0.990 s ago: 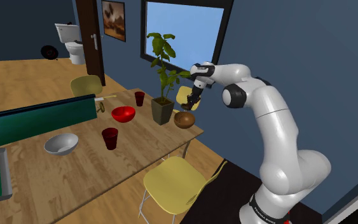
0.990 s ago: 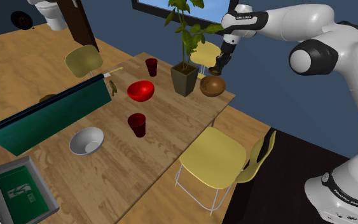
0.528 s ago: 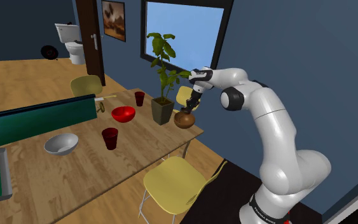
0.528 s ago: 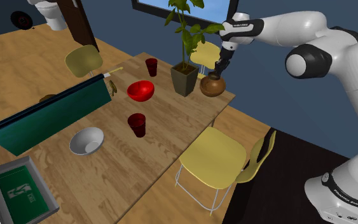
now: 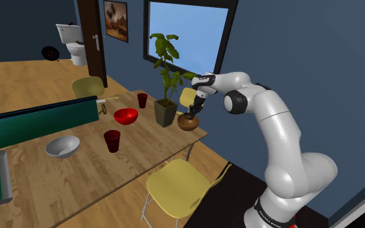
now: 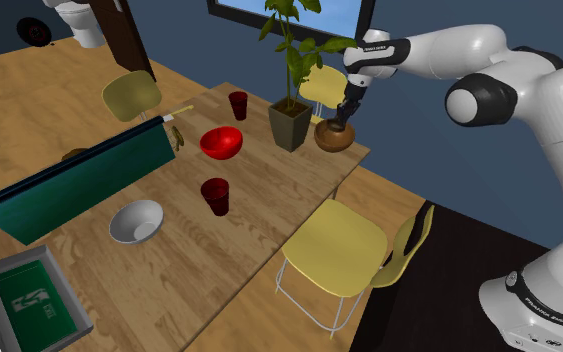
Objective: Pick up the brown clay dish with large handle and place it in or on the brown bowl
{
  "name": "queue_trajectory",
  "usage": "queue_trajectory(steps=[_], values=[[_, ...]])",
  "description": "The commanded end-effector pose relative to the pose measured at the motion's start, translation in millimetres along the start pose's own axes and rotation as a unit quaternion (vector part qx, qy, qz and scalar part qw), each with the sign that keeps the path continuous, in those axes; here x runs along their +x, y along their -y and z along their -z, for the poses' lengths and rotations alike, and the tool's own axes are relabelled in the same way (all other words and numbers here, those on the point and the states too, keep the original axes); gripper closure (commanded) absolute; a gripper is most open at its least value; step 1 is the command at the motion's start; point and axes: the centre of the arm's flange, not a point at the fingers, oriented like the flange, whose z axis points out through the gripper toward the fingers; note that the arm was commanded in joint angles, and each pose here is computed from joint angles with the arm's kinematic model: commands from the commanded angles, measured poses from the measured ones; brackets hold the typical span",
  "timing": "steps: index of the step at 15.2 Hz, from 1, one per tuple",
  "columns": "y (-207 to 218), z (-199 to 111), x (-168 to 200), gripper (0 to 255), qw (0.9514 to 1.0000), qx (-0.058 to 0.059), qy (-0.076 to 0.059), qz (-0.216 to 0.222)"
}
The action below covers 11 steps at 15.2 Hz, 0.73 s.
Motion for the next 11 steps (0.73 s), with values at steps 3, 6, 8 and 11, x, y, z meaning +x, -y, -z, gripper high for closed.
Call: queue_trajectory(steps=[3, 6, 8, 11], values=[[0, 0, 0, 255, 1.0, 0.0, 0.0, 0.0], [0, 0, 0, 0, 1.0, 0.0, 0.0, 0.0], [0, 0, 0, 0, 1.0, 0.0, 0.0, 0.0], [0, 13, 0, 0, 1.0, 0.0, 0.0, 0.0]])
